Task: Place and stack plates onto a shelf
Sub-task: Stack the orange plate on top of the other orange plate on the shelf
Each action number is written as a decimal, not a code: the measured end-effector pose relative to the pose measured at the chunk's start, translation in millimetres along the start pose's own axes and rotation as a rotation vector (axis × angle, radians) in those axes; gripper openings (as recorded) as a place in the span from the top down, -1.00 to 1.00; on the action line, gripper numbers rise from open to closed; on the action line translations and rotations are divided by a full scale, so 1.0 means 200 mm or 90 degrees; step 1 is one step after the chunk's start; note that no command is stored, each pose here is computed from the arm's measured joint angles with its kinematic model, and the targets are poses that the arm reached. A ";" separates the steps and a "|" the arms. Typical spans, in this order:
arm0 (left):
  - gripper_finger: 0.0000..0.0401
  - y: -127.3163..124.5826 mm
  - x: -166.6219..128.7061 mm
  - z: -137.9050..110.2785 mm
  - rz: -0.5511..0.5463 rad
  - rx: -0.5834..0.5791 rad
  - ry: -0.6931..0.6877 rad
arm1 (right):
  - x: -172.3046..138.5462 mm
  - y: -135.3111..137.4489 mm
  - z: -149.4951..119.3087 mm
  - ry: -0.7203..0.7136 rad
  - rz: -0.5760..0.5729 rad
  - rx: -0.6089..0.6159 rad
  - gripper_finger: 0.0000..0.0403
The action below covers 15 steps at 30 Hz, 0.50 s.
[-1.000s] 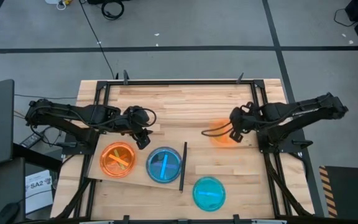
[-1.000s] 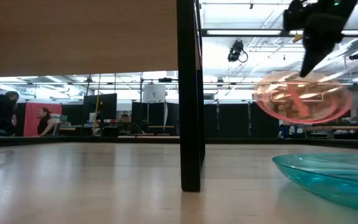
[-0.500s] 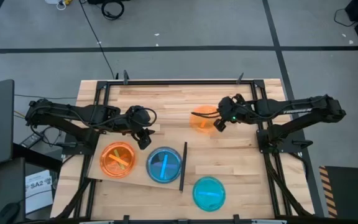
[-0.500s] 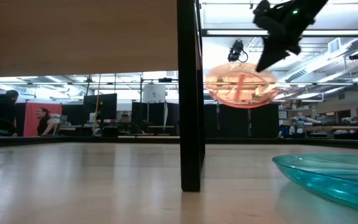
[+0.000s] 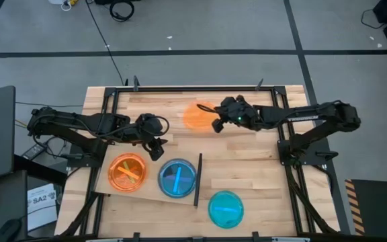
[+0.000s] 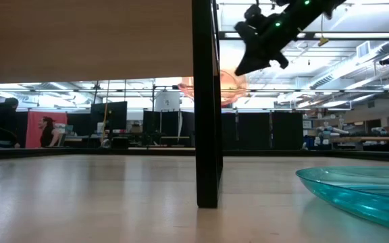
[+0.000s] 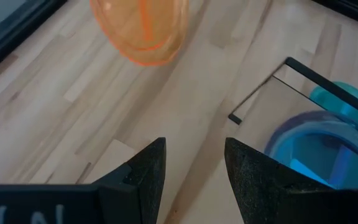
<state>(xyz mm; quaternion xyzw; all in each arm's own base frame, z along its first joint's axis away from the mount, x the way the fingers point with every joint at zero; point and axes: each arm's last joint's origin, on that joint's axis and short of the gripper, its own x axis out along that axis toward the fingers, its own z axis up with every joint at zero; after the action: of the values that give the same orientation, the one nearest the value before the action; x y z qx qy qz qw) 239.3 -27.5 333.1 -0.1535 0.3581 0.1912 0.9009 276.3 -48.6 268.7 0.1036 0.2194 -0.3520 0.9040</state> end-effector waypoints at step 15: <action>0.14 0.03 -0.01 0.02 0.143 -0.055 -0.098 | 0.17 0.09 0.02 -0.103 0.034 0.072 0.96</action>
<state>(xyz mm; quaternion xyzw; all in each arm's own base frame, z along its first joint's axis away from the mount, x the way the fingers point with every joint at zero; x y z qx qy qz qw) 238.0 -20.0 335.8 -0.1357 0.2946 0.3172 0.8912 312.6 -56.5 257.2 0.1315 0.1225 -0.3468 0.9206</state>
